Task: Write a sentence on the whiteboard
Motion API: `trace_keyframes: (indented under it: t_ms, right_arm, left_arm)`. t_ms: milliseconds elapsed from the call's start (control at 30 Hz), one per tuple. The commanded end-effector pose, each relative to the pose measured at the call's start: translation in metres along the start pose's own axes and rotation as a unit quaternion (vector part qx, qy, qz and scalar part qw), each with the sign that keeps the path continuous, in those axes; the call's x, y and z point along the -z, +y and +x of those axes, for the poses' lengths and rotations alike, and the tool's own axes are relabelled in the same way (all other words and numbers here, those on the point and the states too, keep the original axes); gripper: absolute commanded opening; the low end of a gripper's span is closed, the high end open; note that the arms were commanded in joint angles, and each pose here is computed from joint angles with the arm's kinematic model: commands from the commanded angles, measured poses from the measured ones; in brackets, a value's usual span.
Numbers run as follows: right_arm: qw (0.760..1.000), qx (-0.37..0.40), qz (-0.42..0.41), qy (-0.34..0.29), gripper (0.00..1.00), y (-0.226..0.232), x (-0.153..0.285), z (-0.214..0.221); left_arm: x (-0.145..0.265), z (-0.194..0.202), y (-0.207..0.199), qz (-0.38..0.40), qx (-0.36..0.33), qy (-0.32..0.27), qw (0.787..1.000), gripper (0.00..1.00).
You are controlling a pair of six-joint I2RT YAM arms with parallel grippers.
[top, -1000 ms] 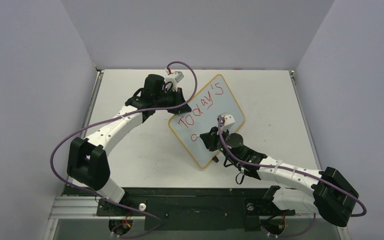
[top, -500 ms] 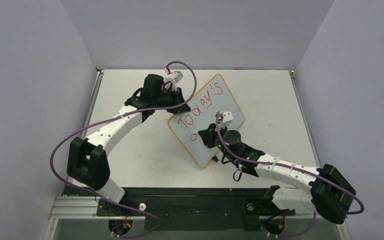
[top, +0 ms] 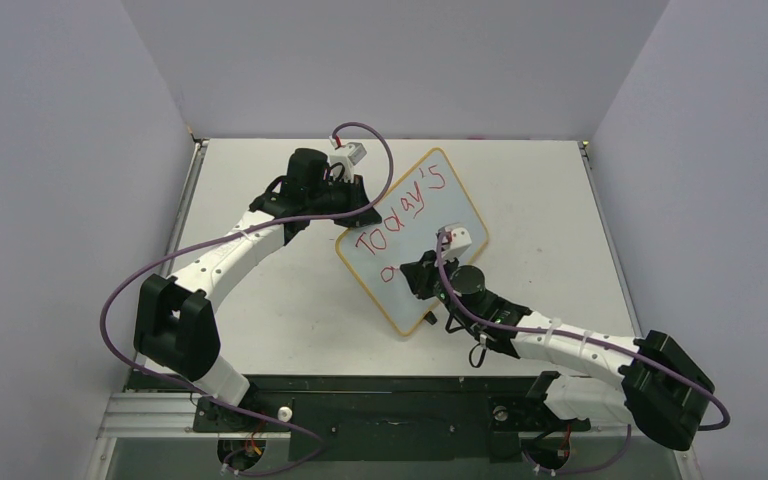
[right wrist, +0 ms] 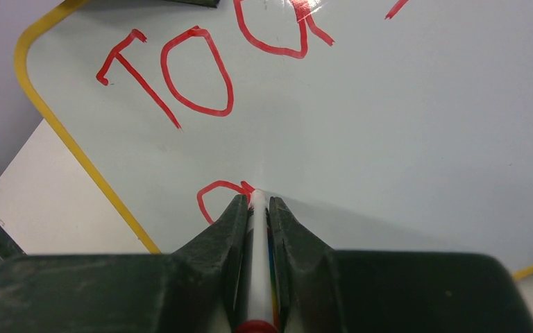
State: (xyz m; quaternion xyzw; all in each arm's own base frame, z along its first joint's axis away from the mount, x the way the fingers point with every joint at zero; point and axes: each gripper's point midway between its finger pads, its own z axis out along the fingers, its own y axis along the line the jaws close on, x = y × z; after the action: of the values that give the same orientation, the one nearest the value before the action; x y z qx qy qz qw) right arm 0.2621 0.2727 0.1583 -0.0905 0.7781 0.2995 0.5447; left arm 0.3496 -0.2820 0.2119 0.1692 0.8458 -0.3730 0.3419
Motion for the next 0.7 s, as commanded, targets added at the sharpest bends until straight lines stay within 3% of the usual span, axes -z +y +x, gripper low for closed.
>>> trace_keyframes:
  t_ms: [0, 367, 667]
  right_arm:
    - [0.999, 0.012, 0.037, 0.034, 0.0, -0.019, 0.005, 0.025]
    - [0.997, 0.015, 0.07, 0.025, 0.0, -0.029, 0.01, 0.014]
    - [0.997, 0.011, 0.074, -0.031, 0.0, -0.025, 0.027, -0.029]
  left_arm:
    - [0.009, -0.018, 0.006, -0.032, -0.054, -0.037, 0.997, 0.0]
    - [0.009, -0.017, 0.006, -0.033, -0.054, -0.036, 0.997, 0.0]
    - [0.01, -0.018, 0.005, -0.031, -0.055, -0.038, 0.997, 0.0]
